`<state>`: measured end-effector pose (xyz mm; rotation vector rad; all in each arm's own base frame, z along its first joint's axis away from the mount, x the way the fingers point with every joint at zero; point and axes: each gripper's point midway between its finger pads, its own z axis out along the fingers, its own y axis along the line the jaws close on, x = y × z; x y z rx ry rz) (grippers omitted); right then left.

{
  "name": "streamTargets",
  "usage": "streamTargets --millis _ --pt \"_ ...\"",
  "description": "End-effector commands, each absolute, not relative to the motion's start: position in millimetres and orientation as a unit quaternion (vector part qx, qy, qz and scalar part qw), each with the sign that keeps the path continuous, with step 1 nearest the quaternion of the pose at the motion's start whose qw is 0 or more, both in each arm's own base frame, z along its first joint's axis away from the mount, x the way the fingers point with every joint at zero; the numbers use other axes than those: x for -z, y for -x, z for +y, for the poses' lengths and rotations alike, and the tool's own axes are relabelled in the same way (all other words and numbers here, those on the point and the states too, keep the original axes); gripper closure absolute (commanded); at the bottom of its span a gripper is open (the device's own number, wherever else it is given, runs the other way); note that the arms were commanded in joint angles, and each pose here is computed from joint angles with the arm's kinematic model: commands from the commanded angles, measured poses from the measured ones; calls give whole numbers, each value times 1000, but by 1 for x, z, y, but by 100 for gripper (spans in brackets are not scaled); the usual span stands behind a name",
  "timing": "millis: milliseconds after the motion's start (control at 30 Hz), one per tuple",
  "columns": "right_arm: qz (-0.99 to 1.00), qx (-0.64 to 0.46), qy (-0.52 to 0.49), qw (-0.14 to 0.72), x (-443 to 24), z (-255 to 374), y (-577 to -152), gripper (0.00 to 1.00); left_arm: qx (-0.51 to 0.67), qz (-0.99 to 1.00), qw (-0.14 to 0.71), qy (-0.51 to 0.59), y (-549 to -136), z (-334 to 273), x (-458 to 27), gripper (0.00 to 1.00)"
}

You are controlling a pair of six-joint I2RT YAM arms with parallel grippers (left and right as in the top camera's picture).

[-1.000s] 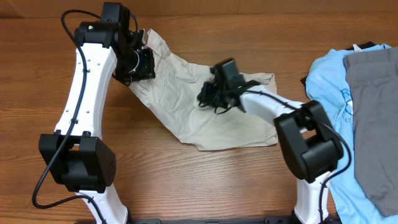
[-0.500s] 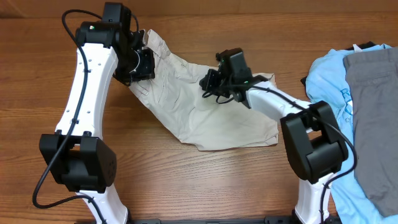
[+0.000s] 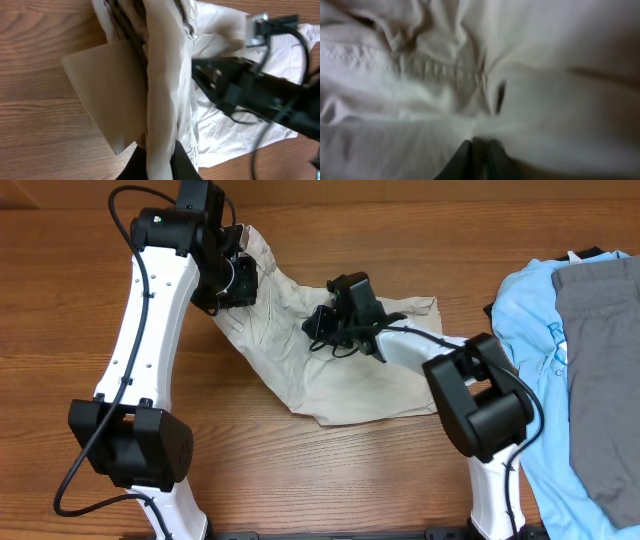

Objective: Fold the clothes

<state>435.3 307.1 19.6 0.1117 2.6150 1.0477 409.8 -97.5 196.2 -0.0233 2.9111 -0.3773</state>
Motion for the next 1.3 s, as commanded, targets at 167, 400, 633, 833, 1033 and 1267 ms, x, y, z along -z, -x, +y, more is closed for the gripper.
streamTargets --millis 167,400,633,833,1033,1267 --pt "909 -339 -69 233 -181 191 -430 89 106 982 154 11 -414 -91 -228 96" --pt "959 -176 -177 135 -154 58 -364 96 91 984 150 7 -410 -98 -227 96" --pt "966 -131 -215 66 -114 23 -328 96 95 985 145 -4 -401 -130 -226 96" --pt "965 -132 -222 43 -76 25 -313 96 96 982 155 -38 -392 -172 -228 96" --pt "963 -149 -223 33 -39 32 -298 96 117 974 174 -80 -385 -220 -231 96" --pt "962 -155 -223 34 -8 35 -282 96 135 972 171 -92 -384 -257 -217 94"
